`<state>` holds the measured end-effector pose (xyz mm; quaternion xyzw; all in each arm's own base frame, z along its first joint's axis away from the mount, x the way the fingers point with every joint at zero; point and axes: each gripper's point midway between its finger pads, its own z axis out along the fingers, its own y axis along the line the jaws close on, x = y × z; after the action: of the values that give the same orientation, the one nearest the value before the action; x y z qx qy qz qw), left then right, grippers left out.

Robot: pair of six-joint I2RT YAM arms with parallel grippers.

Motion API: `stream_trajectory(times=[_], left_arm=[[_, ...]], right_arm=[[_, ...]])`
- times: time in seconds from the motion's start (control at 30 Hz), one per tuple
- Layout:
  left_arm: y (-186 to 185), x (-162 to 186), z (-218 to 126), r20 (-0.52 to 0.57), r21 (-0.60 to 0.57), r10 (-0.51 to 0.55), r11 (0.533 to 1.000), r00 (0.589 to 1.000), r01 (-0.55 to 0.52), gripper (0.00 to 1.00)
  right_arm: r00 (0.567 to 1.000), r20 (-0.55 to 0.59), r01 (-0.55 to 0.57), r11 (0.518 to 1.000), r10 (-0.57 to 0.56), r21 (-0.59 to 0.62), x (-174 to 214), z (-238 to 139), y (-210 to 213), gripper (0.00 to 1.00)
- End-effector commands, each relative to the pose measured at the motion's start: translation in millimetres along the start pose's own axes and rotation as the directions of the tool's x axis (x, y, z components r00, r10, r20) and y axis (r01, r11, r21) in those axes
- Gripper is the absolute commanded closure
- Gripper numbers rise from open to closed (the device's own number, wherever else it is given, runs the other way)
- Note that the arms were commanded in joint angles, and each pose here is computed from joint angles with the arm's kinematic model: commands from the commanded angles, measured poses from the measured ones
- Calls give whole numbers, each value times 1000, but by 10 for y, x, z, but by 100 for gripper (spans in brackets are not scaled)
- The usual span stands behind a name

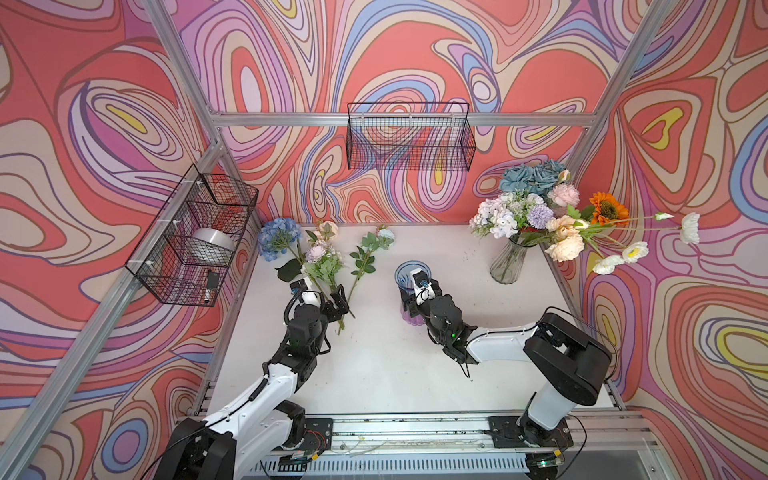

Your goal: Arrange the flowers into the vase

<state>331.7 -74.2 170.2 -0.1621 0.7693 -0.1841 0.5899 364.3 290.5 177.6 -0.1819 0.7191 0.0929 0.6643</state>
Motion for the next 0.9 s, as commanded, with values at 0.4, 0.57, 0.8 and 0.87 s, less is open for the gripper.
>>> stream_trajectory(times=[0.4,0.57,0.8,0.87], left_arm=[[-307,262,458,-273,66,190,982,943,-179,11],[-233,539,623,-431,28,252,964,867,-266,19],[-51,806,749,-541,-32,280,936,793,-352,28],[-2,869,781,-576,-45,281,927,768,-373,30]], right_arm=[[999,-27,19,998,-17,55,-225,-90,-154,2],[990,-139,-20,1000,23,22,19,-232,-151,2],[950,-304,-87,995,66,-55,316,-480,-68,2],[941,-329,-107,992,79,-68,348,-534,-53,2]])
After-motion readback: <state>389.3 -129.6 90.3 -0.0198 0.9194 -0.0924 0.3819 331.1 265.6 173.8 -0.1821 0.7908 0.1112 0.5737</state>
